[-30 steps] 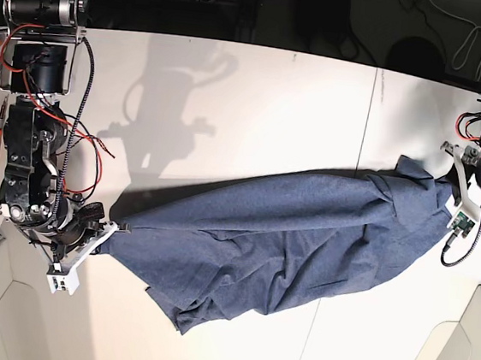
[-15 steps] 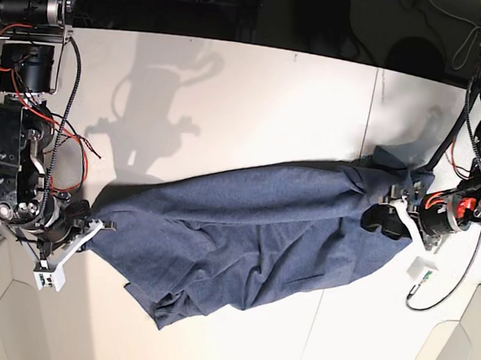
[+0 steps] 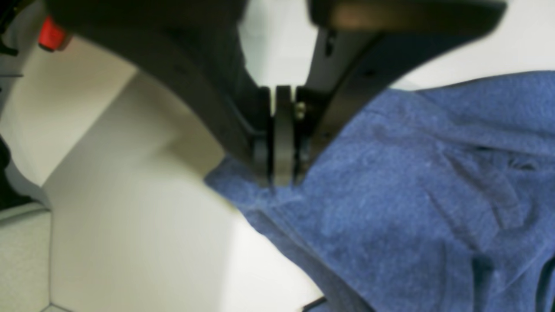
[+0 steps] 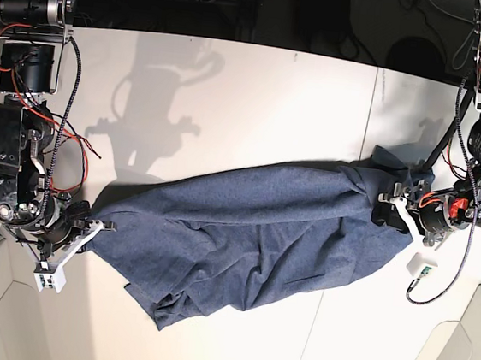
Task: Layout the t-shirt on the table in an organized manner, then fold the t-shirt properly
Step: 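Regrasp the shirt edge with the left gripper, then lift the shirt with both grippers, shake it out, and lay it flat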
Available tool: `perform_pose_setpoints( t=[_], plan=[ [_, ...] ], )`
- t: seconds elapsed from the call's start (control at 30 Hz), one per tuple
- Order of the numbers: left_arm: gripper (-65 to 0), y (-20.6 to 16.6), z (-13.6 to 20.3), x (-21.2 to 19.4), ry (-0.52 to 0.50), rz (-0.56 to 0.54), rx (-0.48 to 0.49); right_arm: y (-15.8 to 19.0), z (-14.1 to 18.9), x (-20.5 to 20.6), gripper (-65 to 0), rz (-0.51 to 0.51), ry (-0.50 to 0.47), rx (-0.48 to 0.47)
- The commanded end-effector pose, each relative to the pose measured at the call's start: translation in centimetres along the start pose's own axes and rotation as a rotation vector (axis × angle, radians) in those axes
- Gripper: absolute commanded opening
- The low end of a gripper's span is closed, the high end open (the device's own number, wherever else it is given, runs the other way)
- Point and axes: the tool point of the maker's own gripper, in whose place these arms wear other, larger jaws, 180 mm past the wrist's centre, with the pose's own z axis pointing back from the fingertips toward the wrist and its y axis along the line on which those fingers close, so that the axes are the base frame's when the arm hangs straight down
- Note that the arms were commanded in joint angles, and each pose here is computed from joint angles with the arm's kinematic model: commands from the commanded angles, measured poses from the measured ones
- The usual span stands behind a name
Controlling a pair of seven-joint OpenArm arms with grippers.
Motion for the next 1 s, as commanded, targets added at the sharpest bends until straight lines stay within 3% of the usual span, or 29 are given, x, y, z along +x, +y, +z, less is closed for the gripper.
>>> perform_pose_setpoints(
  t=[0.0, 0.07, 0.23, 0.47, 0.7, 0.97],
  plan=[
    [-31.0, 0.7, 0.5, 1.6, -0.041, 0.0, 0.009, -0.6, 0.6, 2.6, -65.0, 0.004, -0.069, -0.011],
    [-36.6, 0.3, 0.3, 1.0, -0.029, 0.023, -0.025, -0.6, 0.6, 2.6, -65.0, 0.004, -0.069, -0.011],
    [-64.0, -1.6, 0.6, 1.9, -0.073, 0.067, -0.143, -0.6, 0.6, 2.6, -65.0, 0.004, -0.069, -0.011],
    [-65.0, -1.0, 2.9, 8.0, -0.22, -0.006, -0.153, -0.7, 0.7, 3.6, -65.0, -0.003, -0.128, -0.017],
    [-65.0, 1.0, 5.4, 15.0, -0.379, -0.105, -0.056, -1.6, 0.7, 5.4, -65.0, -0.024, -0.181, -0.046],
    [-65.0, 0.6, 10.1, 24.6, -0.589, -0.167, -0.034, -3.9, 0.8, 12.5, -65.0, -0.067, -0.277, -0.078]
  ],
)
